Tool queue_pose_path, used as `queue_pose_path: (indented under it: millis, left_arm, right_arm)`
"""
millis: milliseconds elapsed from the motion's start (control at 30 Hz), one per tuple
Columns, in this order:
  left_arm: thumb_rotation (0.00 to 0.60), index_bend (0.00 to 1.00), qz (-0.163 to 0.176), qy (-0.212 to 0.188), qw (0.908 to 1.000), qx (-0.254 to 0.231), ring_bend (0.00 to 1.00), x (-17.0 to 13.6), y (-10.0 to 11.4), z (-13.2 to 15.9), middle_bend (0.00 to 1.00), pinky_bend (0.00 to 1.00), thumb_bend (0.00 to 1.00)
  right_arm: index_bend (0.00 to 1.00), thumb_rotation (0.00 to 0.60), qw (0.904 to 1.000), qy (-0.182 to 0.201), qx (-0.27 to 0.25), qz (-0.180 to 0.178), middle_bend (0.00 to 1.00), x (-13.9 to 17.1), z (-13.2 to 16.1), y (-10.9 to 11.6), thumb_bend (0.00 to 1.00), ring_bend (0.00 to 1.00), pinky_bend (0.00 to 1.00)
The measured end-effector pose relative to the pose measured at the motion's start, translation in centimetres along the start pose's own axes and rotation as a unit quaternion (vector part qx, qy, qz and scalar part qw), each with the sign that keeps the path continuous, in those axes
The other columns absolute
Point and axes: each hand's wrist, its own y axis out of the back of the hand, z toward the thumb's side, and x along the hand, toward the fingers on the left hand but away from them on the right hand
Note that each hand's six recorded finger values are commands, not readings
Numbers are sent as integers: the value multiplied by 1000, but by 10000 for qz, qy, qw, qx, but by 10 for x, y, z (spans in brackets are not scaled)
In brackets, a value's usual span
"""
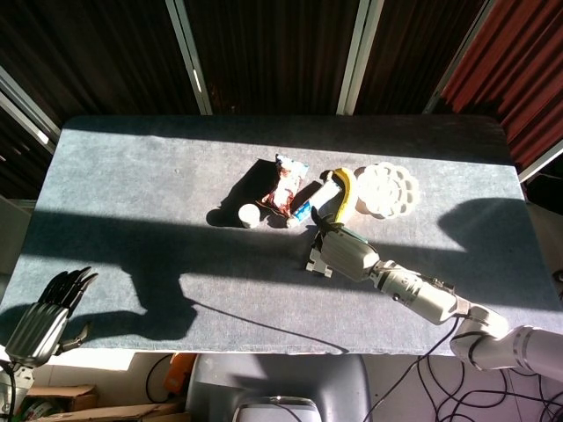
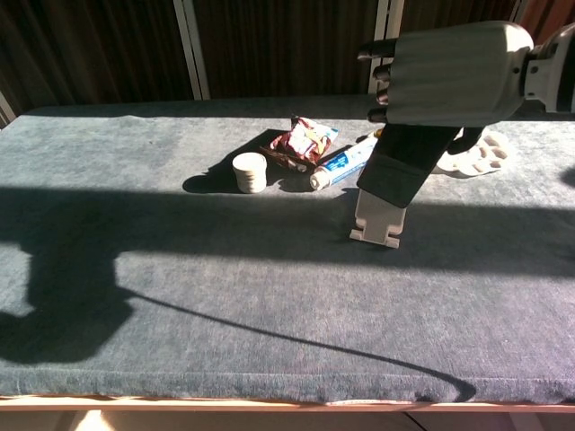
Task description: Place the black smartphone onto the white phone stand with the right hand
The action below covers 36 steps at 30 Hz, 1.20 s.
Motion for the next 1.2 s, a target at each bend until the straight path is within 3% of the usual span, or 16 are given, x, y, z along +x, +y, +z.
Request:
queue_pose_path:
  millis: [1200]
  left_arm:
    - [600,0,-101,79,9999,65,0,5,-5,-1,0,0,402]
  right_arm:
    - [947,600,9990,276,-192,304,651,-23,30,-15,299,408,247]
